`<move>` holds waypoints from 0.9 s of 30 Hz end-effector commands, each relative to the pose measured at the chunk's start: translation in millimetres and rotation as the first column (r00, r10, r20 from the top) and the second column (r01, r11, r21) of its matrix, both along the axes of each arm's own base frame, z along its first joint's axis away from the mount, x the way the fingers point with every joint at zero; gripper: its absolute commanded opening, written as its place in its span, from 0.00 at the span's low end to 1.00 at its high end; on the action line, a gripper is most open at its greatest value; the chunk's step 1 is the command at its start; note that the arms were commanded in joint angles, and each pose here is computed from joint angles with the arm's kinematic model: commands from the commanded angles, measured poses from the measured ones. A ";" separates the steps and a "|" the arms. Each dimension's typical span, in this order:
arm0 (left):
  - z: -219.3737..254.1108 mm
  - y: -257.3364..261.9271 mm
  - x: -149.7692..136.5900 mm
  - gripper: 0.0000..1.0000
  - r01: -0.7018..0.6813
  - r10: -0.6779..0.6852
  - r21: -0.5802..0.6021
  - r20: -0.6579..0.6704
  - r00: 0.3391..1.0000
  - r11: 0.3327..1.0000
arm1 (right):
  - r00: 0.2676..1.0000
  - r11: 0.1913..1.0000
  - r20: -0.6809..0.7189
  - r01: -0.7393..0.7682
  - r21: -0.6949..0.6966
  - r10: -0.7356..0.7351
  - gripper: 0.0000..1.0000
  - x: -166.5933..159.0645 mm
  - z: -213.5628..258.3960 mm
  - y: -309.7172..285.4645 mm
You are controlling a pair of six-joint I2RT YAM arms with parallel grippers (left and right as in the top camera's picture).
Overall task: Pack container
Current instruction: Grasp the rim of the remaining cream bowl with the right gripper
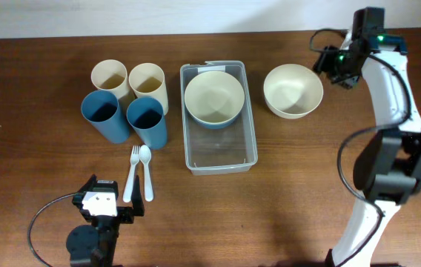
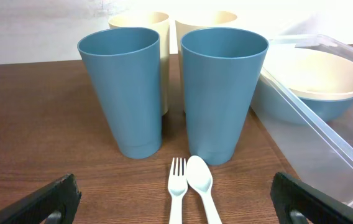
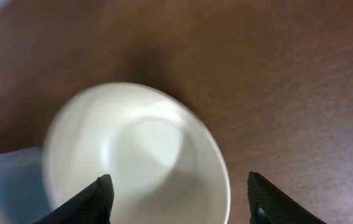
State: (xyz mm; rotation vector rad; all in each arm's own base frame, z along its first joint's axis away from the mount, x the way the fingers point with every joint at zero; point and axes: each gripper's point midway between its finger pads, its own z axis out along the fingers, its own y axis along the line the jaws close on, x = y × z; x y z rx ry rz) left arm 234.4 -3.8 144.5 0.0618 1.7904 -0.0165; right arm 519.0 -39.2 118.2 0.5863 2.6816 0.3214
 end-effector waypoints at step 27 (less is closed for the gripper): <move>-0.4 -2.3 -0.1 1.00 0.017 -0.017 0.016 0.005 1.000 1.000 | 0.956 1.000 -0.292 -0.029 0.011 0.031 0.14 -26.4 -127.1 1.1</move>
